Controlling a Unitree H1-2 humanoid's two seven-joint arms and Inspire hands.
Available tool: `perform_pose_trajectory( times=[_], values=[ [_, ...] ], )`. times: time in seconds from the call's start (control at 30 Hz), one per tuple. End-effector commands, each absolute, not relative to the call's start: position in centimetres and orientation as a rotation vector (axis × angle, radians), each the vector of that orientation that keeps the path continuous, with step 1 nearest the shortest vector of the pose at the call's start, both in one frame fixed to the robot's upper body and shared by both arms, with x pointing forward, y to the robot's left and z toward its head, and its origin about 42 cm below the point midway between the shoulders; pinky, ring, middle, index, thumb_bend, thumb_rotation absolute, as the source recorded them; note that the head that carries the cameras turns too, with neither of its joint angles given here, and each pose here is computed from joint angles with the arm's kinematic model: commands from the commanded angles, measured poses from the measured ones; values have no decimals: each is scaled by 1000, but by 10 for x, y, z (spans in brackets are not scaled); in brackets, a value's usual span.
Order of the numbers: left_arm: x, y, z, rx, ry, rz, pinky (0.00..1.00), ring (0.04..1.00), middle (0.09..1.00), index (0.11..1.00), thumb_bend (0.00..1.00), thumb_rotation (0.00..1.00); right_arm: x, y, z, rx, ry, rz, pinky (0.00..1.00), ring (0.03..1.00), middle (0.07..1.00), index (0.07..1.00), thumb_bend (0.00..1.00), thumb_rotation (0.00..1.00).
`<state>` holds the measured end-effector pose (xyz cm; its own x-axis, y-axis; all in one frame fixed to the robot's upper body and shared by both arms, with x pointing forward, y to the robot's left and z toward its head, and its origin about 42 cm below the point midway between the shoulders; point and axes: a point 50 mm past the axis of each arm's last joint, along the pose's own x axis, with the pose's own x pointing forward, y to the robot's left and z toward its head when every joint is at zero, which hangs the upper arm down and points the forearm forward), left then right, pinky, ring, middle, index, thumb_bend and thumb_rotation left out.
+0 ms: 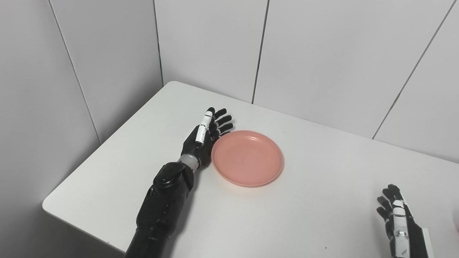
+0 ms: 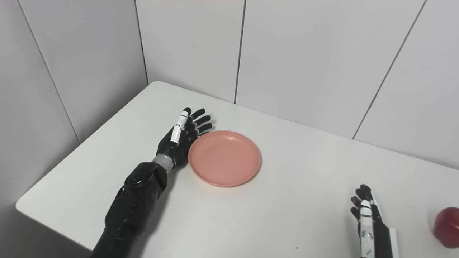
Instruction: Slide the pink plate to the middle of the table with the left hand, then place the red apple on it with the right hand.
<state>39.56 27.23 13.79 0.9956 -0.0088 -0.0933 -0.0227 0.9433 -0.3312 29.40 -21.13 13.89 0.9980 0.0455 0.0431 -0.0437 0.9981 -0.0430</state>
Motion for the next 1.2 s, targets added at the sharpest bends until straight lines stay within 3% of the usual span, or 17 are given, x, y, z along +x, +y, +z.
perform_pose_trajectory(
  times=[0.0, 0.53, 1.17],
  values=[
    [396, 265, 133, -344, 117, 2, 865, 865, 871, 852, 391, 1000, 300, -209, 158, -28, -150, 47, 934, 920, 929, 925, 181, 1000],
    [394, 238, 134, -370, 121, -4, 823, 839, 846, 828, 400, 1000, 300, -208, 160, -45, -153, 47, 902, 903, 923, 916, 170, 1000],
    [385, 205, 141, -379, 118, -32, 856, 864, 873, 863, 391, 1000, 300, -202, 163, -41, -155, 35, 908, 899, 913, 907, 193, 1000]
  ],
)
